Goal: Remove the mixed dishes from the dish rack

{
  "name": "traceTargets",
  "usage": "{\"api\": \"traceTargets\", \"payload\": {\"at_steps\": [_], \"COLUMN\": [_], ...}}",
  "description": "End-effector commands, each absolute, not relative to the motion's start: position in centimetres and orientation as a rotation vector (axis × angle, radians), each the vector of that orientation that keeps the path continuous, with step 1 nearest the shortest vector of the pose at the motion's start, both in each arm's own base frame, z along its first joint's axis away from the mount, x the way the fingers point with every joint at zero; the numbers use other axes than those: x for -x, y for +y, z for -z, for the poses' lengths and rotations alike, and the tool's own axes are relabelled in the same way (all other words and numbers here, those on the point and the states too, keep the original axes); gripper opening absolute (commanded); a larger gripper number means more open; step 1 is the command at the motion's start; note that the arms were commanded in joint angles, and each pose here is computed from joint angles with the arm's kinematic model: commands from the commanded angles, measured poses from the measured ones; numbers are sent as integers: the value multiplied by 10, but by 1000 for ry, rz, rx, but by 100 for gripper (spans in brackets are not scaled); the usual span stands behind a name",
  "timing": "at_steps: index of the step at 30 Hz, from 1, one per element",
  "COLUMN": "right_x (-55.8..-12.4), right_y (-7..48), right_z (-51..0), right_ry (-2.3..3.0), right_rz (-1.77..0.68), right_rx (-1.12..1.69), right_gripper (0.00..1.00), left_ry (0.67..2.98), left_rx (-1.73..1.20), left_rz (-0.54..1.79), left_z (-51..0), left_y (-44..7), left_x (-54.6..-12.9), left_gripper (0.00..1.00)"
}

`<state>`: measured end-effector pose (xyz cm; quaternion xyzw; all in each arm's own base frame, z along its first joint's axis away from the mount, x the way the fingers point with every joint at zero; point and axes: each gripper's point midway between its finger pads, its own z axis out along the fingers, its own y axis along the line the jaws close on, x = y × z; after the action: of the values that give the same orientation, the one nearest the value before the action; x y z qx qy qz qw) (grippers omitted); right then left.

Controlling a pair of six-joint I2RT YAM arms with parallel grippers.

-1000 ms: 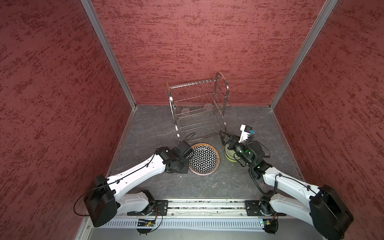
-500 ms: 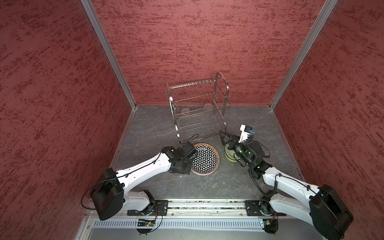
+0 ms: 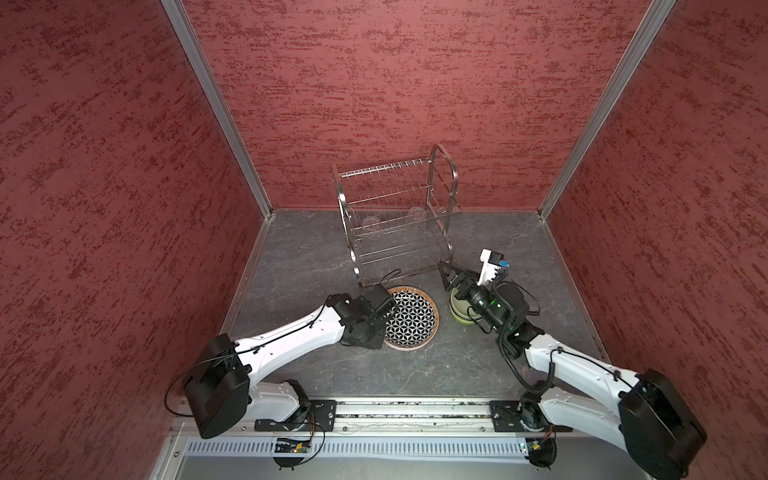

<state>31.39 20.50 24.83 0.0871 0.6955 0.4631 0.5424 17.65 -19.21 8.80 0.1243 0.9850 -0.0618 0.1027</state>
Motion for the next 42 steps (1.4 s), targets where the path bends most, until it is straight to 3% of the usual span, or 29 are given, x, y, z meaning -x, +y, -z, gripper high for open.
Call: {"api": "traceTargets", "payload": {"at_steps": [1, 9, 16, 25, 26, 34, 39, 42], "right_x": [-316, -315, -316, -328, -329, -340, -345, -349], "right_y": [205, 205, 207, 241, 242, 250, 254, 254], "right_z": [-253, -257, -258, -260, -258, -248, -247, -246], "right_ry": [1635, 1633, 1652, 1752, 1759, 1778, 1780, 1788], "right_rz": [-1103, -1090, -1060, -1080, -1077, -1070, -1061, -1039], "right_rx": [-219, -194, -161, -9, -7, 0, 13, 16], "right_gripper": [99, 99, 99, 99, 99, 99, 99, 99], "left_ry": [2820, 2671, 2471, 2164, 2152, 2159, 2186, 2193], "left_rx": [-368, -321, -206, 28, 42, 119, 173, 184], "left_rz": [212, 254, 270, 282, 284, 285, 306, 287], "left_z": [-114, -161, -194, -222, -223, -211, -195, -186], "left_y": [-198, -193, -182, -162, -161, -150, -146, -147], "left_x": [-187, -199, -219, -256, -259, -289, -314, -326], "left_gripper": [29, 42, 71, 94, 100, 99, 86, 85]}}
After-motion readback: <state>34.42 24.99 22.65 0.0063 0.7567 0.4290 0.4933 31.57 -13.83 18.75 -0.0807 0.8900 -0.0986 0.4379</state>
